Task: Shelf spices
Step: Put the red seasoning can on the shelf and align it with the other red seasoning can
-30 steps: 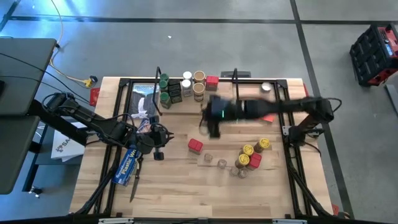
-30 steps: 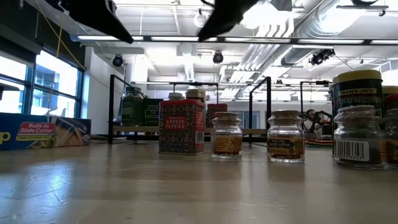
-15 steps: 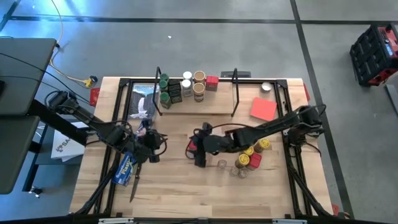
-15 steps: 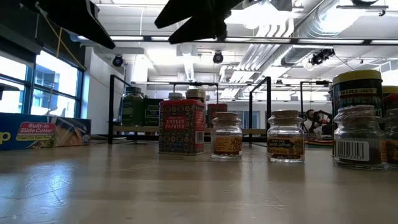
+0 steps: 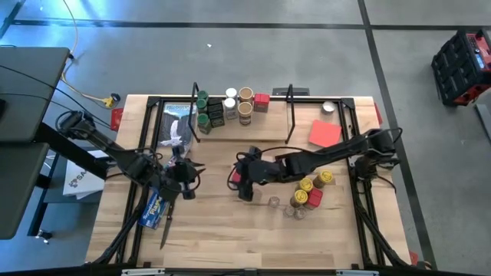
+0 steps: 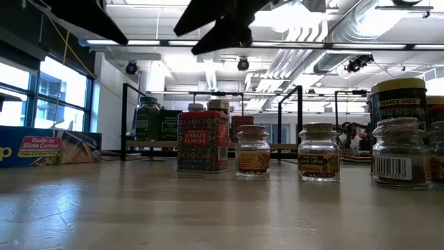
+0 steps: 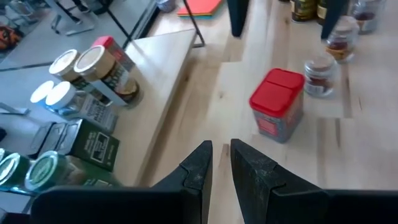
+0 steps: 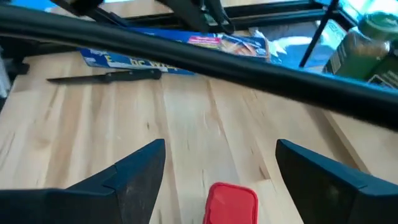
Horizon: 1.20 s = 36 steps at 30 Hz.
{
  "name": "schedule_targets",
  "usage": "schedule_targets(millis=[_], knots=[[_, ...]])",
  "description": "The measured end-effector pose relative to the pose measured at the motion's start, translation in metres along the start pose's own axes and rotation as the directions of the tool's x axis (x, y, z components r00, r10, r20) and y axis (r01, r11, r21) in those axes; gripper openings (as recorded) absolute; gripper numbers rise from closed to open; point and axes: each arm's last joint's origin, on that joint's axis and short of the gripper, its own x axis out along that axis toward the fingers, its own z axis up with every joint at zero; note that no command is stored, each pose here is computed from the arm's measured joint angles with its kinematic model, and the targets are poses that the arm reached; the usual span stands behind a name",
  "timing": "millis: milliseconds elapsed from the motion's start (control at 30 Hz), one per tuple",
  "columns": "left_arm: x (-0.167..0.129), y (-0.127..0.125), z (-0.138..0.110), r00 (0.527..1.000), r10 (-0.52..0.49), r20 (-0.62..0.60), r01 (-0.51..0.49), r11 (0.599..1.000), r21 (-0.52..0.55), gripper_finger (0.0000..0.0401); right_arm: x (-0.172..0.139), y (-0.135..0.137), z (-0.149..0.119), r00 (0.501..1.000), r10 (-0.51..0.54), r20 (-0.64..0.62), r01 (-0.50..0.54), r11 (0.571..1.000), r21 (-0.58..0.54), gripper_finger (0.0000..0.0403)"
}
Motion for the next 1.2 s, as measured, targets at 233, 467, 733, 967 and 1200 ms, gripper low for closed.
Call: schedule_targets(millis=[233,467,733,967,1200], knots=[[0.0,0.002,0.0,1.0,-0.002,-0.001,0.001,0.999,-0.039,0.0053,0.03,0.004,-0.025,0.995,-0.032,-0.096,0.03,0.999,-0.014,0.0301],[-0.001,0.0,0.0,0.999,-0.037,-0.01,0.036,0.998,-0.042,0.0053,0.034,-0.009,-0.03,0.984,-0.07,-0.165,0.074,0.997,0.024,0.0301],[-0.002,-0.001,0.0,0.999,-0.044,-0.006,0.044,0.998,-0.052,0.0053,0.048,-0.008,-0.046,0.971,-0.057,-0.234,0.062,0.998,0.017,0.0301],[-0.004,-0.003,-0.001,0.999,-0.054,-0.003,0.054,0.997,-0.064,0.0053,0.06,-0.007,-0.059,0.955,-0.076,-0.286,0.085,0.996,0.018,0.0292],[-0.004,-0.003,-0.001,0.999,-0.053,-0.003,0.053,0.996,-0.072,0.0053,0.06,-0.007,-0.059,0.955,-0.073,-0.287,0.082,0.996,0.019,0.0221]])
